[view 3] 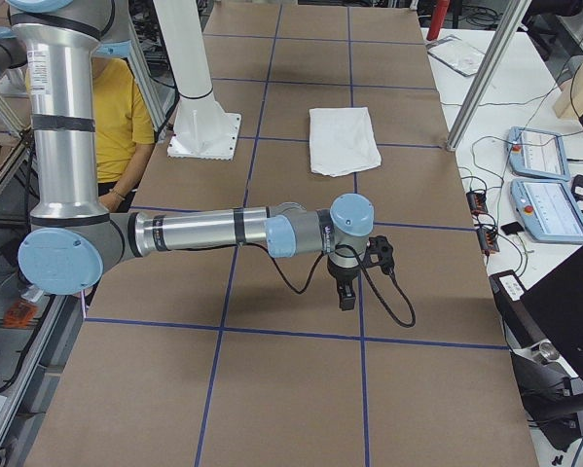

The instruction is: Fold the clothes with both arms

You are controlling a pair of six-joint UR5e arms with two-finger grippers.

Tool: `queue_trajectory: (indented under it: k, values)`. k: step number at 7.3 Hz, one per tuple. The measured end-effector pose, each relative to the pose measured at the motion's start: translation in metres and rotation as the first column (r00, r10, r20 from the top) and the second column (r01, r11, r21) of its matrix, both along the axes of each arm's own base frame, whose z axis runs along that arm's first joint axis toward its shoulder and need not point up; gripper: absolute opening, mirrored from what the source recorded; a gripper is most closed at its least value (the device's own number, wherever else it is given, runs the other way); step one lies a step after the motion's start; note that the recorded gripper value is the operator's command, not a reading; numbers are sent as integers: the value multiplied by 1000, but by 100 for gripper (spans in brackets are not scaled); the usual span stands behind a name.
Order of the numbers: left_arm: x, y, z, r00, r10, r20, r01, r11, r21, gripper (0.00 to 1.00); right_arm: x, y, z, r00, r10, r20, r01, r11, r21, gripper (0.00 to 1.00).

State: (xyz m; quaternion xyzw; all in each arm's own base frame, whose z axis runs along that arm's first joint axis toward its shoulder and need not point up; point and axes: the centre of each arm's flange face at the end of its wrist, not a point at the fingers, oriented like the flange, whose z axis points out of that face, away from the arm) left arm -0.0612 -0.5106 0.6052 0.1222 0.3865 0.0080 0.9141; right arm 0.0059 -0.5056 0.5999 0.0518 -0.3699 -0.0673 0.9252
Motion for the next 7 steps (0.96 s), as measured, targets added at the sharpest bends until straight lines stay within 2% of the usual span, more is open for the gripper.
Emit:
queue_trajectory:
  k: [3,7]
  values:
    - [-4,16,22,1000,-6,1,6,999,-46,100,0,1,3,1000,7,1,-7,1000,-9,100]
    - [-5,19,24,1000,-10,1,10,999,-52,100,0,5,6,1000,11,3,-11,1000,-20,100]
